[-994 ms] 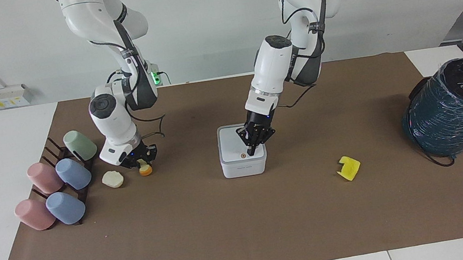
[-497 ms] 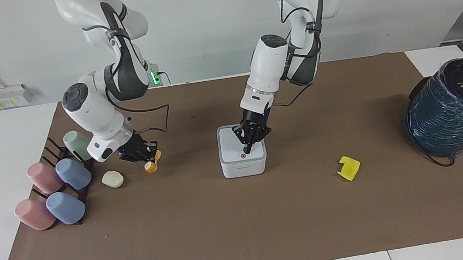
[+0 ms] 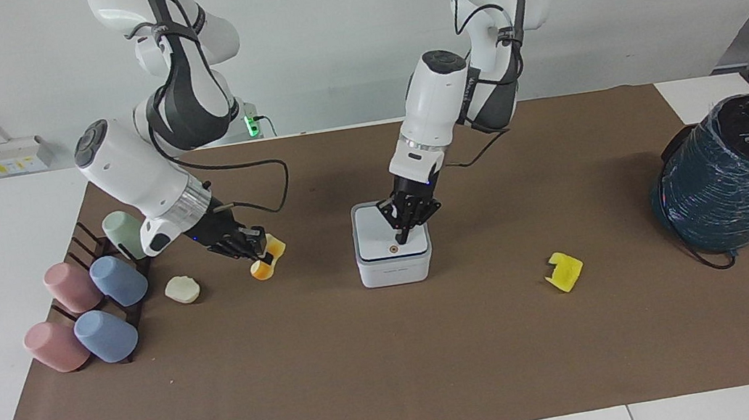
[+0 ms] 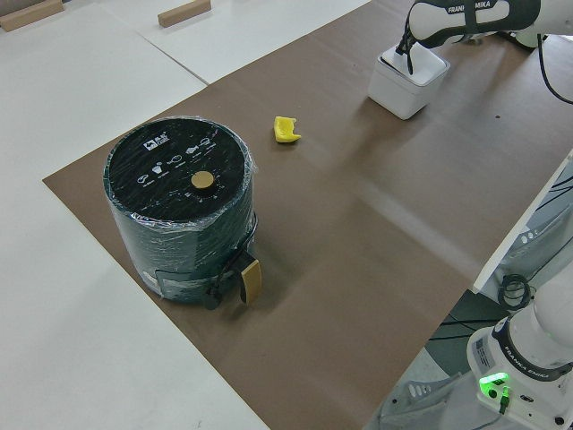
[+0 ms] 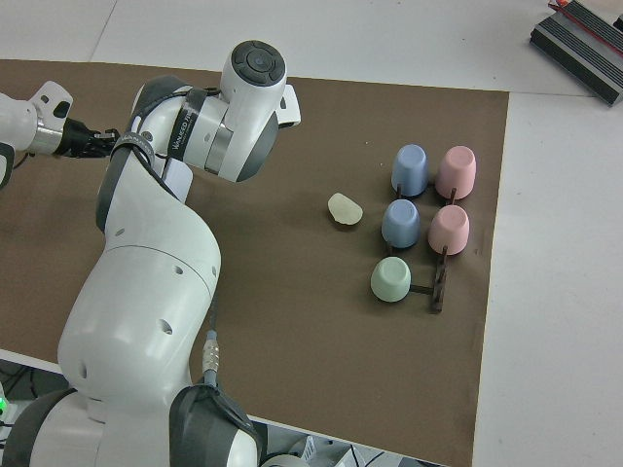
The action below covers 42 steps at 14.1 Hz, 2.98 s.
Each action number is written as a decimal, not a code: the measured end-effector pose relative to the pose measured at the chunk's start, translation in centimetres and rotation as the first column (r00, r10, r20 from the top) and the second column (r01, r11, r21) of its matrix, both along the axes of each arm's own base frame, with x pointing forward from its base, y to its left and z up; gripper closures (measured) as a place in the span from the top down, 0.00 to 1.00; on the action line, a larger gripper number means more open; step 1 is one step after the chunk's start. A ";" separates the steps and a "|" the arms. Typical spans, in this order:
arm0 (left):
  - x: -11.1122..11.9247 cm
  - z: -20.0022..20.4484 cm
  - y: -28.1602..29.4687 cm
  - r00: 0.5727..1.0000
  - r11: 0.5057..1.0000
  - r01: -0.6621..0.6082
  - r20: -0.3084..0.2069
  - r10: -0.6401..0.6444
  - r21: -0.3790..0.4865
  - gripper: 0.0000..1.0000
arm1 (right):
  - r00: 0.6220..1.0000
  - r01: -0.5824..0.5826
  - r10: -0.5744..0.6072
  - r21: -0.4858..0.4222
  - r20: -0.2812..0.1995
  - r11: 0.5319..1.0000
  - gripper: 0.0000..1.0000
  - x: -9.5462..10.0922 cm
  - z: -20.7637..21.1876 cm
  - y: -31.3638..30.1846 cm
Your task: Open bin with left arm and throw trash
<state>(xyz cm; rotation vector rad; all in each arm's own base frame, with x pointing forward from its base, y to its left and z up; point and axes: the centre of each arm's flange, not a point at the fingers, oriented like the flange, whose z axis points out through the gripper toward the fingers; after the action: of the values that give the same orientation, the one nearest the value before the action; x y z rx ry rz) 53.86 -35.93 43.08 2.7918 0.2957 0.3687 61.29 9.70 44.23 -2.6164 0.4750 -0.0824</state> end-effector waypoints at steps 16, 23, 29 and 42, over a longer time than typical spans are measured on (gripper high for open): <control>7.2 0.8 22.6 0.994 0.982 0.081 -0.089 -0.066 0.172 0.87 | 0.977 0.202 -0.190 0.132 -0.100 0.970 0.28 -3.9 -3.2 22.3; 8.7 -4.1 26.2 0.979 0.953 0.200 0.002 -0.206 0.228 1.00 | 0.976 0.206 -0.195 0.123 -0.100 0.971 0.99 -3.8 -4.1 22.5; 10.4 -10.4 27.4 0.952 0.918 0.285 0.034 -0.305 0.275 1.00 | 0.979 0.195 -0.186 0.114 -0.080 0.974 1.00 -3.6 -3.6 22.3; 10.2 -13.6 27.6 0.929 0.891 0.344 0.027 -0.368 0.295 0.92 | 0.934 -0.326 0.356 -0.395 0.003 0.859 1.00 -0.4 -1.3 -5.0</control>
<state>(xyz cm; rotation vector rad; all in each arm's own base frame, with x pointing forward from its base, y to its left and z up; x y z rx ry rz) 64.02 -8.34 29.49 3.0142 -0.3165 0.4656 60.87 4.74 42.96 -3.0317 -0.0517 -0.1751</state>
